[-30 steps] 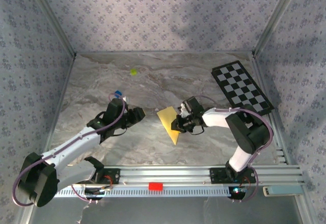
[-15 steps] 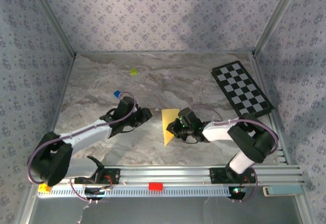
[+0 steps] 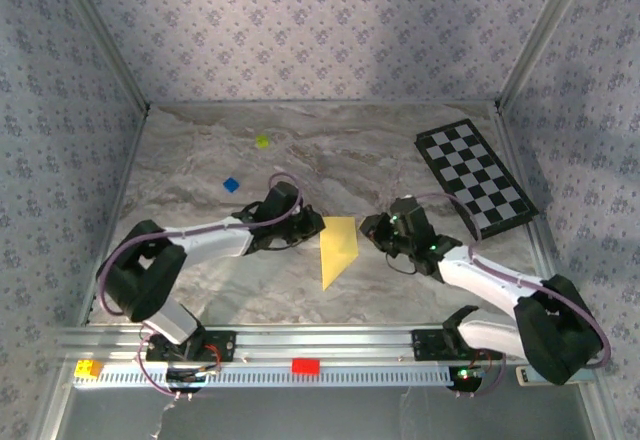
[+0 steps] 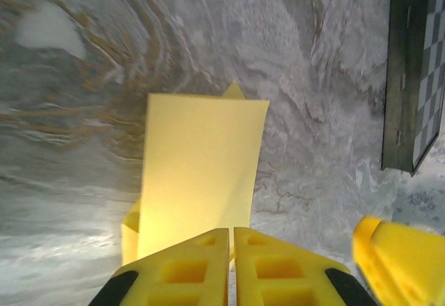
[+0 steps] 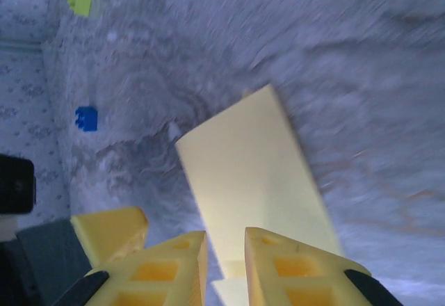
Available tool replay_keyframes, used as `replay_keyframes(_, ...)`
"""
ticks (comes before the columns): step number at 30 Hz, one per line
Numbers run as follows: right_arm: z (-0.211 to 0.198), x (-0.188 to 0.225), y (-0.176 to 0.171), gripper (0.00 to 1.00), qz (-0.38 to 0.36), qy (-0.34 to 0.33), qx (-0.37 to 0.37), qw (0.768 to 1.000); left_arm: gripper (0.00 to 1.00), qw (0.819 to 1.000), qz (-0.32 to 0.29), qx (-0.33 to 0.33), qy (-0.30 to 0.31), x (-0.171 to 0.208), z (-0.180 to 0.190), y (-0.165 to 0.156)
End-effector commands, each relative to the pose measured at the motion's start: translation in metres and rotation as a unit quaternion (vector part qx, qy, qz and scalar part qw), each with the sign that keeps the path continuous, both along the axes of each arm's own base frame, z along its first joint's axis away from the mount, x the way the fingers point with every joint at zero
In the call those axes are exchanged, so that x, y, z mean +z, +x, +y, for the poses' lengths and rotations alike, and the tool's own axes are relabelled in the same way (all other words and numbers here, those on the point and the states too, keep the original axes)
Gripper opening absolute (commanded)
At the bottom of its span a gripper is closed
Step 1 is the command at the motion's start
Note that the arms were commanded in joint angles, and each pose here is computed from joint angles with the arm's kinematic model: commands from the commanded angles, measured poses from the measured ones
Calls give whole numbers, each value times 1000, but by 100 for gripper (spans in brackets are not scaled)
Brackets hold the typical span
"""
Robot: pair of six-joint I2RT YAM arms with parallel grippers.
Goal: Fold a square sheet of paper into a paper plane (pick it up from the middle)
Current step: Fold the wing for the fifth time at the center of the table.
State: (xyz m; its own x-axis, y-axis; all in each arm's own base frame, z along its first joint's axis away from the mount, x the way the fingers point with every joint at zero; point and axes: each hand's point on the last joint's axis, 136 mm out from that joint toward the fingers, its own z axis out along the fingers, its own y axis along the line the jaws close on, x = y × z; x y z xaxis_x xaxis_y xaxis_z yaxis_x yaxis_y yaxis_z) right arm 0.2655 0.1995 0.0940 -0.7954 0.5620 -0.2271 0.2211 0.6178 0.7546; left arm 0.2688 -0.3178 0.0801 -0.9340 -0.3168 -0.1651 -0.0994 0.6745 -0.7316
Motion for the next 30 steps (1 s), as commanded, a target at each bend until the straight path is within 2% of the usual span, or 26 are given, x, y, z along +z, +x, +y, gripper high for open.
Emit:
replay_keyframes(1,-4,-11,-20,22,13,-24,73,997,9,1000,2,-20,-20,5,-23,-2)
replay_keyframes(6,2,-7,-20,21,7,-21,97,995,10,999,22,-29,1,-14,-29,-9)
replay_keyframes(17,17,-23,-19,21,38,-13,138,990,9,998,37,-22,53,-44,-13,-9)
replay_keyframes(24,20,-39,-19,26,71,-20,156,985,8,995,57,-12,77,-69,7,-17)
replay_keyframes(30,18,-49,-17,31,93,-19,161,982,6,995,75,-12,69,-87,19,-30)
